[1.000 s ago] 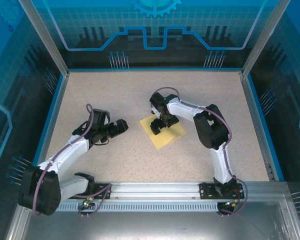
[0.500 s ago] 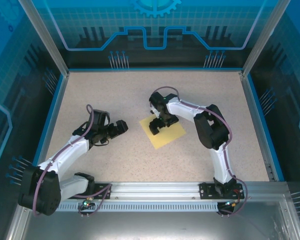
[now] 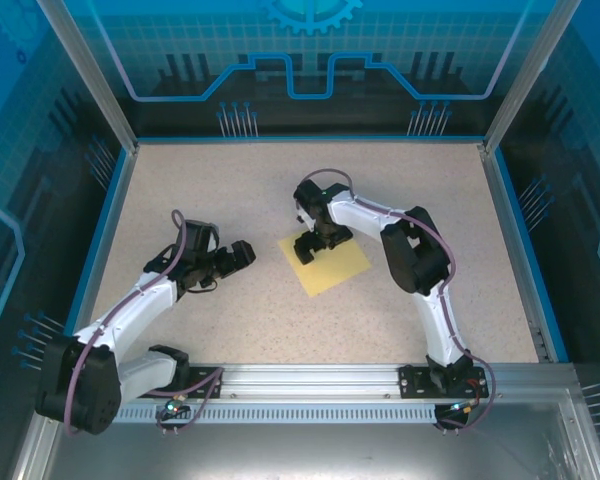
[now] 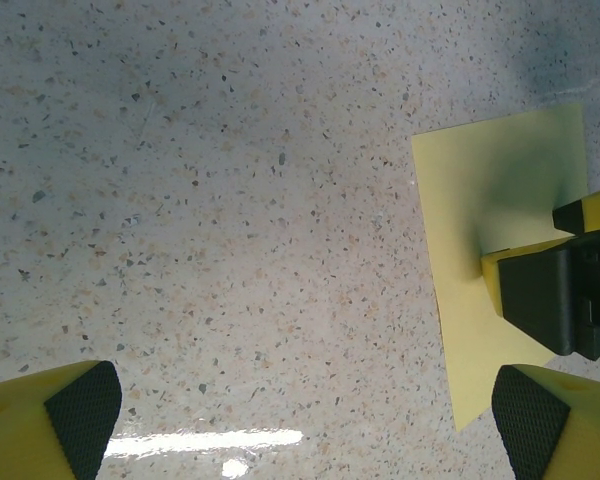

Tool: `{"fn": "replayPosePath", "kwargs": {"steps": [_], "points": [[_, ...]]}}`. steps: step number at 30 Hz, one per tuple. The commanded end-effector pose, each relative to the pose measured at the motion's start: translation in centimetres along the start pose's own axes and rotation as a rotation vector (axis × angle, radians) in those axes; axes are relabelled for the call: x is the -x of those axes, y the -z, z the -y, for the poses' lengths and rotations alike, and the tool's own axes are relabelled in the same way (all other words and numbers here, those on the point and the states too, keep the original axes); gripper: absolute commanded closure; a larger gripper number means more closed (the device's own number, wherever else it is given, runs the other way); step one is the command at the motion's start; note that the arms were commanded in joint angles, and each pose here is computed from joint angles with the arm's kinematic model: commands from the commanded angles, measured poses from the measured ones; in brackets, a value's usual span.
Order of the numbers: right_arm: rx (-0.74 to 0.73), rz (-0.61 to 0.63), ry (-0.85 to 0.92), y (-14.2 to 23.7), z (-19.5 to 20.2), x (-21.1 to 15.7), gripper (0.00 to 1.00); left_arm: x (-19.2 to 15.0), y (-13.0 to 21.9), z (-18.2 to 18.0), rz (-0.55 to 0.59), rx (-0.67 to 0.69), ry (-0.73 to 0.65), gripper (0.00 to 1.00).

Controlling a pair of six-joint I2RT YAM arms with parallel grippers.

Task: Fold a paper plane with a square sheet of paper (pick it up from the middle)
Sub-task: Fold the square sheet of paper in half at the center of the table.

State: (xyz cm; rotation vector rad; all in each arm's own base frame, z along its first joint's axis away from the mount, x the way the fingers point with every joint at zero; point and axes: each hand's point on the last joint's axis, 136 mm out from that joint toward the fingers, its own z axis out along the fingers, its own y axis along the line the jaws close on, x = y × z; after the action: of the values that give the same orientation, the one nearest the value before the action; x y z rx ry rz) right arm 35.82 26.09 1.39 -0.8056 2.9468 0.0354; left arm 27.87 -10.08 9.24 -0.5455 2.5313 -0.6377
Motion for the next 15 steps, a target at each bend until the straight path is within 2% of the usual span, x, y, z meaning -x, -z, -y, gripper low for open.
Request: {"fn": "replayPosePath", "kwargs": {"steps": [1, 9, 12, 15], "points": [[-0.006, -0.135, -0.013, -3.0, 0.5, -2.6, 0.02, -0.9, -0.1, -0.7, -0.020, 0.018, 0.021, 0.01], [-0.025, -0.186, -0.025, -4.4, 1.0, -3.9, 0.11, -1.1, -0.1, -0.8, -0.022, 0.021, 0.023, 0.01], [-0.009, -0.147, -0.033, -3.5, 0.8, -3.2, 0.13, -1.0, -0.1, -0.7, -0.020, 0.018, 0.024, 0.01], [0.022, -0.081, -0.052, -2.2, 0.4, -2.0, 0.20, -1.1, -0.1, -0.7, -0.022, 0.016, 0.026, 0.01]]}}
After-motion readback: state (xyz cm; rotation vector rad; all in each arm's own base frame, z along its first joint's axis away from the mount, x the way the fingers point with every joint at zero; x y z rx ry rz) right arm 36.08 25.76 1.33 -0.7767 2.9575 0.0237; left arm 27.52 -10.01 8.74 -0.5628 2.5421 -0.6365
